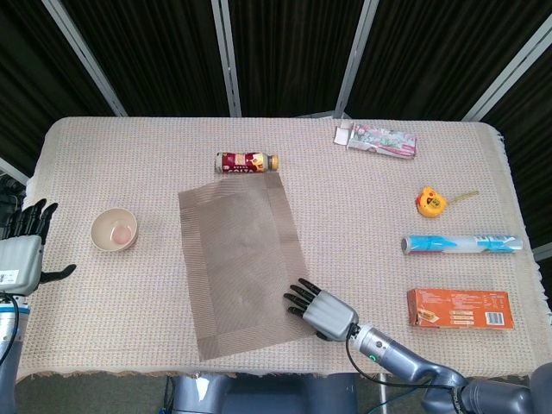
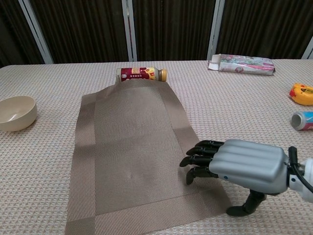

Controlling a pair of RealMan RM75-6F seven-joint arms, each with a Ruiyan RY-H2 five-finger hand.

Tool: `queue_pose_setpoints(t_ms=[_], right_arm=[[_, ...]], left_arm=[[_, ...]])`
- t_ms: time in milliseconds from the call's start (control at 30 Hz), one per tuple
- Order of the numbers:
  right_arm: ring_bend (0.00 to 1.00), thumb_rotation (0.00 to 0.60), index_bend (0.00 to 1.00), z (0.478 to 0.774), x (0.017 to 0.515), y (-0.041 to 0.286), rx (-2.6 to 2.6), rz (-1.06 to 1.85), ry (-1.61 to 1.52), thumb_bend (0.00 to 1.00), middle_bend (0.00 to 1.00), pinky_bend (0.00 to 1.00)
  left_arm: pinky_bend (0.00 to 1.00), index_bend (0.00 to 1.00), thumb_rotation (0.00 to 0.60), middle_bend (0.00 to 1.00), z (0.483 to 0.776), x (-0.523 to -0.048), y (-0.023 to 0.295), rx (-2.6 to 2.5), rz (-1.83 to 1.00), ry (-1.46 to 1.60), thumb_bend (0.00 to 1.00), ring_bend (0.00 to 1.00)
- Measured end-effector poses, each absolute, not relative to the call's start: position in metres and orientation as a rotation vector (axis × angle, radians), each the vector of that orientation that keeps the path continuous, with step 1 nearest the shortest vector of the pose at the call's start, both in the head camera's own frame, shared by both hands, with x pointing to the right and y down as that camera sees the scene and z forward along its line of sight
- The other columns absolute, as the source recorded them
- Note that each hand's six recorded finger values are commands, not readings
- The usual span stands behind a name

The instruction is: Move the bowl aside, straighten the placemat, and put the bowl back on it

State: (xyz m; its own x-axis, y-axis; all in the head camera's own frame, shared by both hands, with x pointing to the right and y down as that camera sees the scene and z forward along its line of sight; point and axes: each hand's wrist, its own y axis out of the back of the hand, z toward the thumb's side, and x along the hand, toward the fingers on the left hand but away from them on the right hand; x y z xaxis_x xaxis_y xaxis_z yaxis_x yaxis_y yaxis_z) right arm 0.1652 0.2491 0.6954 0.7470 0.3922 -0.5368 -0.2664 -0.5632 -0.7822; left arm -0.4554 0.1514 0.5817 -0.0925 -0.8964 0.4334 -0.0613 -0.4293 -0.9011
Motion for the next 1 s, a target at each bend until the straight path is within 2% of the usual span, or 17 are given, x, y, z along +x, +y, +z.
queue_pose_setpoints(t_ms=[333, 733, 1000], right_arm=[[0.0, 0.6, 0.25, 0.697, 0.151, 0.248, -1.987, 0.859, -0.113, 0.17, 0.08, 0.0], [0.0, 0.6, 0.25, 0.68, 0.162, 0.258, -1.98, 0.826, -0.097, 0.17, 0.08, 0.0], [0.0, 0.6, 0.25, 0.688, 0.171, 0.261, -1.979, 0.855, -0.089, 0.17, 0.08, 0.0]], left_arm=[[0.0, 0.0, 0.6, 0.0, 0.582, -0.456, 0.151, -1.537, -1.594, 1.08, 0.09, 0.0], [0.0, 0.0, 0.6, 0.0, 0.584, -0.454, 0.153, -1.552, -1.593, 1.065, 0.09, 0.0], [0.0, 0.0, 0.6, 0.0, 0.582, -0.453, 0.153, -1.553, -1.588, 1.066, 0.09, 0.0]])
